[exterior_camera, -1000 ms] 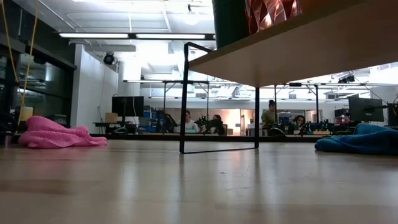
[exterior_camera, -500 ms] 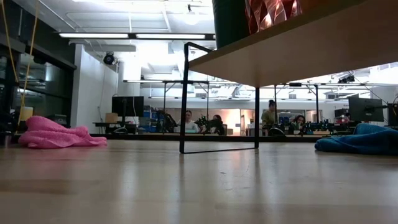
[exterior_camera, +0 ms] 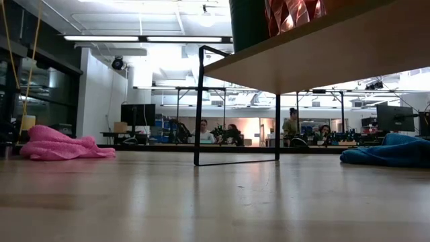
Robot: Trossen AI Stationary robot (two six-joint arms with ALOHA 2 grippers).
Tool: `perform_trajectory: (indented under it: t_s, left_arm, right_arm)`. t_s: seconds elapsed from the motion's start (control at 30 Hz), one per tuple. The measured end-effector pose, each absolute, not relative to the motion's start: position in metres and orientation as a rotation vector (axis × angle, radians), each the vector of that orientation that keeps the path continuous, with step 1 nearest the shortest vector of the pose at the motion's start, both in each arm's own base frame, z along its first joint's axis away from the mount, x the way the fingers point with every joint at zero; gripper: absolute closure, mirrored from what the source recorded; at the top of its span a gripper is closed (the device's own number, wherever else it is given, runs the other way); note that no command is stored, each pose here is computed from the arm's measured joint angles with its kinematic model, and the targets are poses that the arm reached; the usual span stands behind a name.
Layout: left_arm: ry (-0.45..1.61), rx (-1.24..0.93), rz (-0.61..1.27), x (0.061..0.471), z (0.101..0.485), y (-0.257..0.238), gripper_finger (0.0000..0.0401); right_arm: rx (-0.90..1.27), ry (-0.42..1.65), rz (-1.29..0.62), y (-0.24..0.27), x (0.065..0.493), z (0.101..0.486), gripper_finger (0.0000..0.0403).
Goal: Stack small to large cups/mugs on shelf
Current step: Put the transparent mug on the shelf
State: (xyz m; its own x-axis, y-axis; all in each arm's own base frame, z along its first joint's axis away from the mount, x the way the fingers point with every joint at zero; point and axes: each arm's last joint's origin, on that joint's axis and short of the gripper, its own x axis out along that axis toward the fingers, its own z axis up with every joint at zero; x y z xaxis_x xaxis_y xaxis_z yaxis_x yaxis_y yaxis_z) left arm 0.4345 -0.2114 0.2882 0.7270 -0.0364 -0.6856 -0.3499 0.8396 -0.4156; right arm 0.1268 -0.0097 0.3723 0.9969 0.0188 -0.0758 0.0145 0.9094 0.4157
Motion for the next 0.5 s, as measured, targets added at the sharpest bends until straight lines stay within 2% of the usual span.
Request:
perform_trajectory:
  t_s: [0.27,0.4,0.5]
  left_arm:
    - [0.584,-0.648,0.198,0.454,0.304,-0.190,0.0401]
    - [0.599,-0.625,0.206,0.459,0.302,-0.175,0.0401]
    - [0.655,-0.560,0.129,0.451,0.308,-0.178,0.0401]
  right_arm:
    - [0.419,0.079,0.002,-0.010,0.127,0.372,0.0403]
    - [0.417,0.079,0.002,-0.010,0.127,0.372,0.0403]
    - [0.413,0.078,0.002,-0.010,0.127,0.372,0.0403]
